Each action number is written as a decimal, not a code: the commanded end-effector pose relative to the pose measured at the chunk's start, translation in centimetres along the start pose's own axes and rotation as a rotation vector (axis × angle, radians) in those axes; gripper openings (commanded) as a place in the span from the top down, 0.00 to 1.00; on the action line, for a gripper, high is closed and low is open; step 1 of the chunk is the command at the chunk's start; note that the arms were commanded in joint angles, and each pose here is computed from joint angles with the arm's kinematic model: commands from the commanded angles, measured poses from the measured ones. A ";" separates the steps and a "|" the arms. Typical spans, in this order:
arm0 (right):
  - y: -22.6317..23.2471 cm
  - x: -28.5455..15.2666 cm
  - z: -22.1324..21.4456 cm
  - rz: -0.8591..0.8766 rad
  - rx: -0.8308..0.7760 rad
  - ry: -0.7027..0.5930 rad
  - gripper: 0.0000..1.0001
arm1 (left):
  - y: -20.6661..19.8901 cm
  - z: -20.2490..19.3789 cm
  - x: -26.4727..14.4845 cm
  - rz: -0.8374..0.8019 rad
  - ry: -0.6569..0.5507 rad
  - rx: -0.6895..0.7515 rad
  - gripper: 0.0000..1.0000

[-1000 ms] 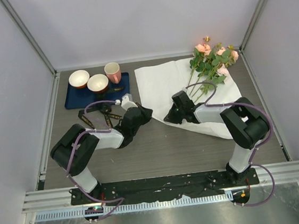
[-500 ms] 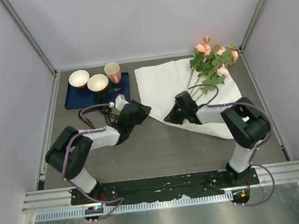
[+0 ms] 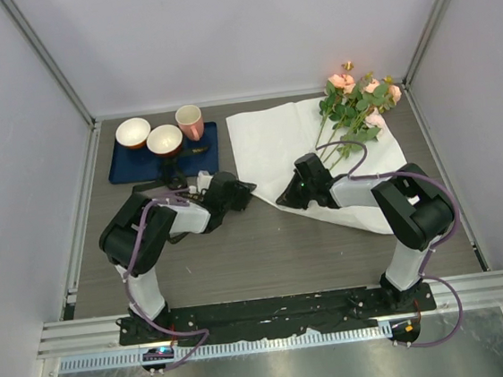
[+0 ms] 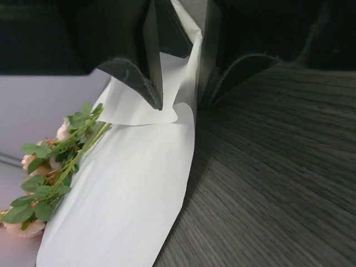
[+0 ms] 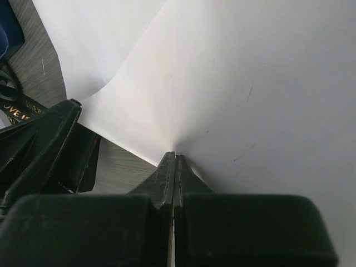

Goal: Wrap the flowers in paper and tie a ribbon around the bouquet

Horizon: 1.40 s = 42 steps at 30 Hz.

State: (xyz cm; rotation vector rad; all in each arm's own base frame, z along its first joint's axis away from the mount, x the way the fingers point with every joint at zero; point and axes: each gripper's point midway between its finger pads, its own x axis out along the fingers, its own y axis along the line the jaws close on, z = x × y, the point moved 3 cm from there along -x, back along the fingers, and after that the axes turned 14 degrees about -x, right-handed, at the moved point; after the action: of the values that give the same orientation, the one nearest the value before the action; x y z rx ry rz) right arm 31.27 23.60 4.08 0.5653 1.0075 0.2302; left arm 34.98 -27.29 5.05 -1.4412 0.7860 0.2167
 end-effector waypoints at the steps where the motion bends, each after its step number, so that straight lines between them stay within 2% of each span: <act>1: -2.0 0.1 -1.1 -0.088 -0.032 0.054 1.00 | 4.4 0.3 1.6 0.129 -0.002 -0.042 0.68; 3: -1.8 0.1 -1.0 -0.082 -0.037 0.053 1.00 | 5.0 0.5 1.8 0.131 -0.006 -0.043 0.72; 5: -1.8 0.2 -0.9 -0.085 -0.040 0.051 1.00 | 4.7 0.6 2.0 0.099 -0.009 -0.042 0.81; 6: -1.9 0.2 -0.9 -0.087 -0.039 0.049 1.00 | 4.7 0.8 1.9 0.082 -0.014 0.003 0.90; 8: -2.4 0.1 -1.4 -0.110 -0.033 0.069 1.00 | 2.8 1.0 1.6 0.010 -0.030 0.075 0.97; 9: -2.4 0.0 -1.4 -0.110 -0.030 0.069 1.00 | 1.9 1.0 1.4 -0.022 -0.035 0.167 1.00; 11: -2.5 0.1 -1.7 -0.109 -0.025 0.078 1.00 | -0.1 0.6 0.6 -0.082 -0.051 0.274 1.00; 12: -2.5 0.0 -1.7 -0.108 -0.021 0.079 1.00 | -0.6 0.3 0.4 -0.108 -0.050 0.385 1.00; 15: -2.8 -0.2 -1.8 -0.104 -0.013 0.076 1.00 | -2.9 -2.0 -0.7 -0.207 0.002 0.527 1.00; 19: -3.1 -0.4 -1.8 -0.076 0.010 0.064 1.00 | -2.8 -4.9 -2.0 -0.263 0.039 0.777 1.00; 23: -3.2 -0.4 -1.9 -0.049 0.009 0.063 1.00 | -3.0 -6.4 -3.0 -0.316 0.044 0.870 1.00; 26: -2.5 -0.8 -1.4 -0.016 -0.012 0.053 1.00 | -3.8 -6.9 -3.7 -0.330 -0.013 0.954 1.00; 32: -2.4 -1.8 -1.4 -0.004 -0.026 0.050 1.00 | -7.3 -6.8 -4.5 -0.353 -0.080 0.987 1.00; 34: -2.4 -1.9 -1.4 -0.006 -0.029 0.050 1.00 | -7.1 -6.5 -4.3 -0.293 -0.081 0.974 1.00; 38: -2.5 -2.3 -1.3 -0.015 -0.029 0.040 1.00 | -7.6 -7.3 -4.4 -0.327 -0.027 0.878 1.00; 42: -2.4 -2.5 -1.4 -0.003 -0.013 0.041 1.00 | -7.4 -7.4 -4.2 -0.352 -0.025 0.903 1.00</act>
State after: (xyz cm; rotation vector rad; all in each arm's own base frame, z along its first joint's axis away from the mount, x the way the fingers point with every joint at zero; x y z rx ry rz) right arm 29.47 21.92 4.23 0.5693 1.0289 0.2751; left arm 32.79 -33.82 11.15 -0.6333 0.5703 -0.3258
